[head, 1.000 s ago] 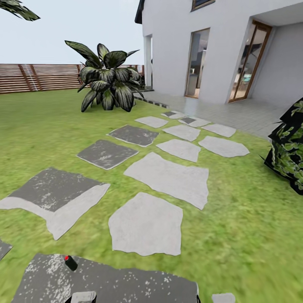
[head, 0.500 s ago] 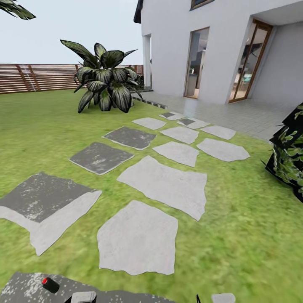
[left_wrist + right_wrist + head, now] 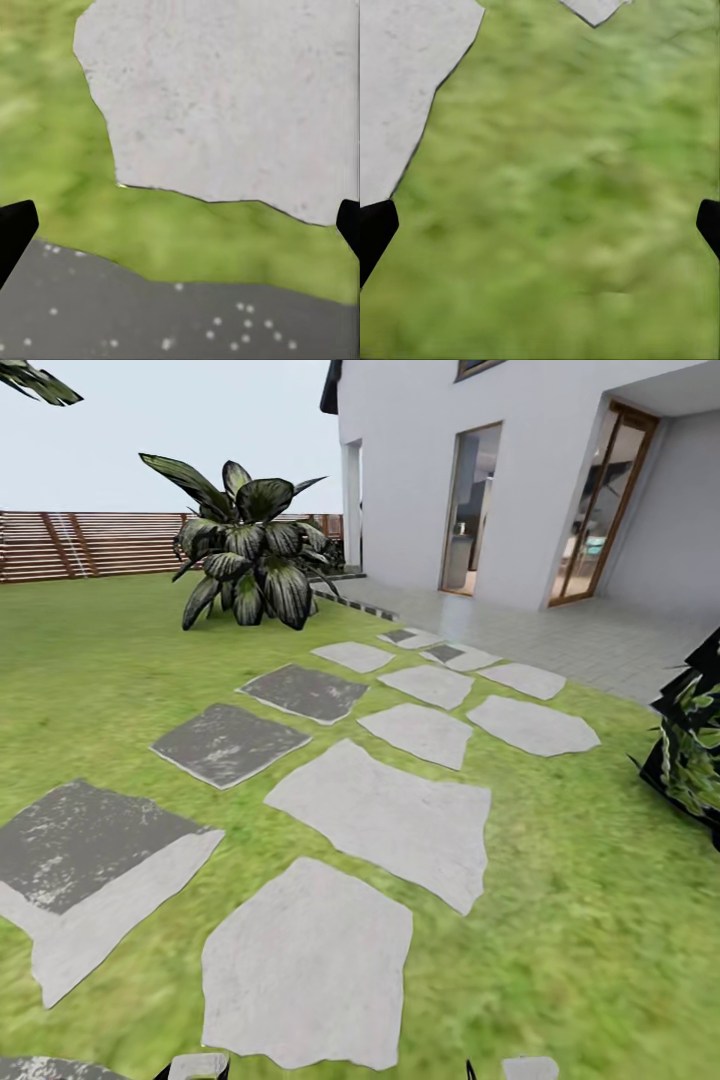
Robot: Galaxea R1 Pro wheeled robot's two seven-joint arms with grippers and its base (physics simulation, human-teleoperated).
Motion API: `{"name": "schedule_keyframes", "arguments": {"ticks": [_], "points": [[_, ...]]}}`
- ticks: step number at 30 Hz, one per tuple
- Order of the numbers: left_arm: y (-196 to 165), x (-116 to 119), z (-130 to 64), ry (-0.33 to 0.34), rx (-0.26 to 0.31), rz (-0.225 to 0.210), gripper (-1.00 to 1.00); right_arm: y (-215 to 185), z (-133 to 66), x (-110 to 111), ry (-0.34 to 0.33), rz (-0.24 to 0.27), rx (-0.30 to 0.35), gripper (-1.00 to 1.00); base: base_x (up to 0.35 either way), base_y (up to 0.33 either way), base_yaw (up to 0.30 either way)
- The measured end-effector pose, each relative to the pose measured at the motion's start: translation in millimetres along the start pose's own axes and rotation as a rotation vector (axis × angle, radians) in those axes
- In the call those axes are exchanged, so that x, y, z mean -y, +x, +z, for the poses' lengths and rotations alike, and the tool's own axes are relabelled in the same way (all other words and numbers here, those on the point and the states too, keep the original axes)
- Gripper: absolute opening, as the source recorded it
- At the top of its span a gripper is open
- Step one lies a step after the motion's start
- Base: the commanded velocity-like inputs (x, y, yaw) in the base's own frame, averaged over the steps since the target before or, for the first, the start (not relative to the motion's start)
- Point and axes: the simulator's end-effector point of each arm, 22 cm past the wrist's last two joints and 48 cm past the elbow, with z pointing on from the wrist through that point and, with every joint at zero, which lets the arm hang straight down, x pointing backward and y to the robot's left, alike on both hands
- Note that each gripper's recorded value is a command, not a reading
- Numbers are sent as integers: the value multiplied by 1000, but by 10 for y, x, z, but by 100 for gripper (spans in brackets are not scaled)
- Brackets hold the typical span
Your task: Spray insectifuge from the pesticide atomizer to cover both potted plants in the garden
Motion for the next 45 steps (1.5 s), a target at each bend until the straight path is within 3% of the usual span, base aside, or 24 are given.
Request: {"name": "schedule_keyframes", "arguments": {"ticks": [45], "points": [[-2, 0, -1, 0, 1, 0, 100, -2, -1, -22, -1, 3, 0, 100, 284, -170, 275]]}}
